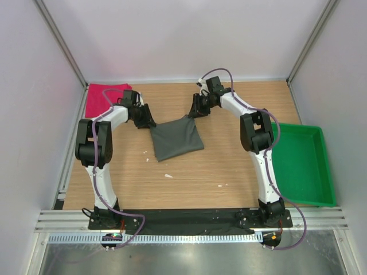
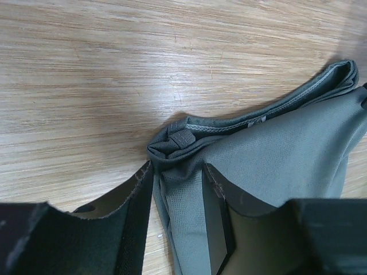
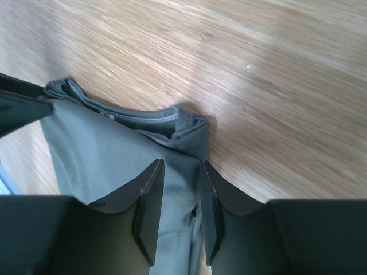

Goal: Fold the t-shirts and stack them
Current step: Fold the tshirt, then neatly place the folded tshirt to the corner

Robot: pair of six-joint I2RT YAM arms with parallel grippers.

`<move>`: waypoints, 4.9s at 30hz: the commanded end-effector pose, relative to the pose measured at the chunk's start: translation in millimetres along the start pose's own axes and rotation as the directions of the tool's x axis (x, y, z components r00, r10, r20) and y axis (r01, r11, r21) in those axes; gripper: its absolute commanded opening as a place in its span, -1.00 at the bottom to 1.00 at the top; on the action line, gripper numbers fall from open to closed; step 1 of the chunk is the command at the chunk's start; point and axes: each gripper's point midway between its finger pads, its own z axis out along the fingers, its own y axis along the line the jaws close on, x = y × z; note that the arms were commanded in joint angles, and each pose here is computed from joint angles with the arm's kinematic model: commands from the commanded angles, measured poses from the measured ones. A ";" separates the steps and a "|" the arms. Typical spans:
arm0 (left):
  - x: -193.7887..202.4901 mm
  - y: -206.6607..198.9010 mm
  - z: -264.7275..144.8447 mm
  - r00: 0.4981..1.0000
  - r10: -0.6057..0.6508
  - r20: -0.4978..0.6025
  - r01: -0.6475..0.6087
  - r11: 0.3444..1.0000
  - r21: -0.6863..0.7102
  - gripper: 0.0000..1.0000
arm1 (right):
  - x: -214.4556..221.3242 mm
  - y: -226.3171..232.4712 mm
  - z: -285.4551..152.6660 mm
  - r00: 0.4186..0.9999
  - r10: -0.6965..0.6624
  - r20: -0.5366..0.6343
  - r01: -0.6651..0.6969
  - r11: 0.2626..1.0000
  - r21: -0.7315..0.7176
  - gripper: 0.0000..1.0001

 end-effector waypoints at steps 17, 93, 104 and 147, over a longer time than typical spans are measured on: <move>-18.4 -2.1 -3.5 0.999 0.008 0.036 -0.008 1.000 -0.010 -1.00 | -24.1 27.0 -24.0 0.992 -0.105 0.073 0.099 0.991 0.087 -0.84; -7.4 -180.0 76.0 0.735 0.646 0.207 -0.668 0.635 0.387 -0.75 | 96.9 22.4 -49.0 0.984 0.135 -0.119 -0.147 0.984 -0.097 -0.36; -26.4 -176.4 80.9 0.767 0.606 0.209 -0.640 0.706 0.303 -1.00 | 105.5 24.8 -56.1 0.981 0.150 -0.126 -0.161 0.983 -0.088 -0.98; 3.8 -27.2 -197.5 0.890 -0.375 0.259 0.240 0.868 0.434 0.99 | 160.6 151.0 -93.4 0.425 -0.902 -0.074 0.816 0.346 0.462 1.00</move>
